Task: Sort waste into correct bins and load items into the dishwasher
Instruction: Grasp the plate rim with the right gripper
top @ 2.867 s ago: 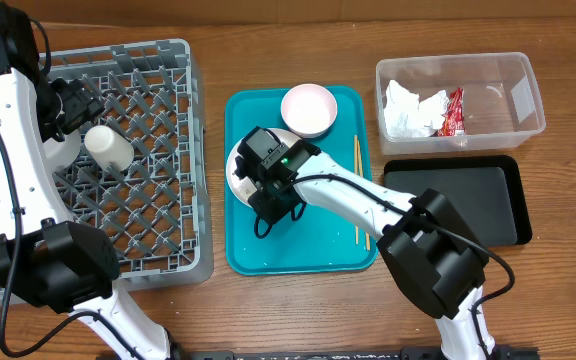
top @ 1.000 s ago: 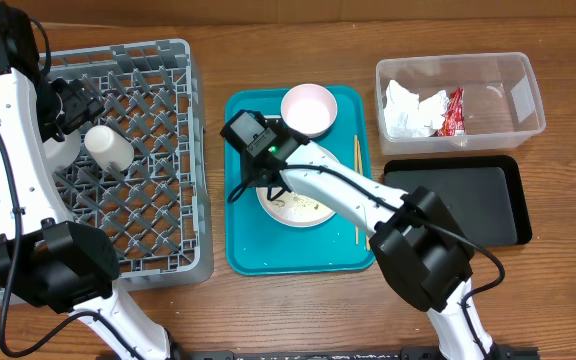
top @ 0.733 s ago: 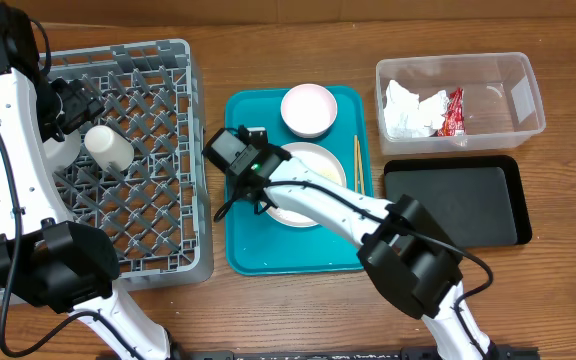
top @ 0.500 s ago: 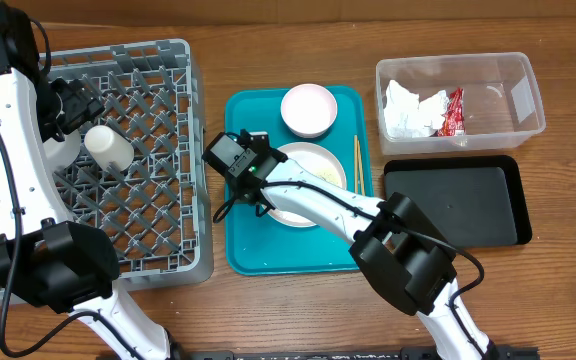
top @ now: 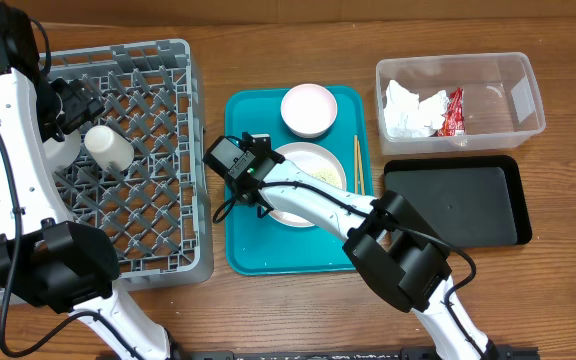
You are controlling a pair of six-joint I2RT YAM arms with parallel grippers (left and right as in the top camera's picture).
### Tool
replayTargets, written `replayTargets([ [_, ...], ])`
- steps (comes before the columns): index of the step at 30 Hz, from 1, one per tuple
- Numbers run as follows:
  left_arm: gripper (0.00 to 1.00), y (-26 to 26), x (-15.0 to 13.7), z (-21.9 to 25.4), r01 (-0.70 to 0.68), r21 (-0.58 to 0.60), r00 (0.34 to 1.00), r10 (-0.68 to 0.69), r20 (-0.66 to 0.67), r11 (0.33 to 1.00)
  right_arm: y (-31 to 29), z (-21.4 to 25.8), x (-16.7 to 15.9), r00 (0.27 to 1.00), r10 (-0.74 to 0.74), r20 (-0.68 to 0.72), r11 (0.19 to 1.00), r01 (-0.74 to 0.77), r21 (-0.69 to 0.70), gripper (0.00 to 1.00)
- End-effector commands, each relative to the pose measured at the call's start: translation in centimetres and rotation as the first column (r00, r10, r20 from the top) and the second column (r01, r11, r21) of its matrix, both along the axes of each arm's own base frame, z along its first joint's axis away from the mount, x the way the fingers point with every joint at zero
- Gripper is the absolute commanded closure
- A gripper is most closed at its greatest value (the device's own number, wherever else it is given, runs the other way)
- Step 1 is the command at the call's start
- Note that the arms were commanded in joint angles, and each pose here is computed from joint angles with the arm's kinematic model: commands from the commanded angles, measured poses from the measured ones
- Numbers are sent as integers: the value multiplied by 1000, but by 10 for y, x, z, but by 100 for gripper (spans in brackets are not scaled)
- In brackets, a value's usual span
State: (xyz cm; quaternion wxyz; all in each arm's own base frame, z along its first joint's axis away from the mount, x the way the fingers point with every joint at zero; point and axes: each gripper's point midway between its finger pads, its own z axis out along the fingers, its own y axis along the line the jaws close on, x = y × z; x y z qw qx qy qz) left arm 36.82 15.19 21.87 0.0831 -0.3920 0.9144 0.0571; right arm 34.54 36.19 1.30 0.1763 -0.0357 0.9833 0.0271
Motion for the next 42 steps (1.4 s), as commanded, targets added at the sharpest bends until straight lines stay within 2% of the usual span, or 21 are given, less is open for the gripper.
replayTargets([
  [1, 0, 0, -4, 9, -9, 21, 1000, 8, 16, 1000, 5, 0, 2, 1000, -2, 21, 1000, 2, -5, 81],
  [6, 0, 0, -4, 9, -9, 21, 1000, 8, 16, 1000, 5, 0, 2, 1000, -3, 23, 1000, 3, -7, 89],
  [8, 0, 0, -4, 9, -9, 21, 1000, 8, 16, 1000, 5, 1, 3, 1000, -3, 24, 1000, 3, -6, 96],
  [17, 0, 0, -4, 9, -9, 21, 1000, 8, 16, 1000, -7, 29, 15, 995, -42, 92, 996, 49, -77, 96],
  [26, 0, 0, -4, 9, -9, 21, 1000, 8, 16, 1000, -16, 36, 21, 989, -53, 139, 990, 70, -122, 96],
  [42, 0, 0, -4, 9, -9, 21, 1000, 8, 16, 1000, -20, 62, 25, 987, -37, 154, 985, 62, -163, 96],
])
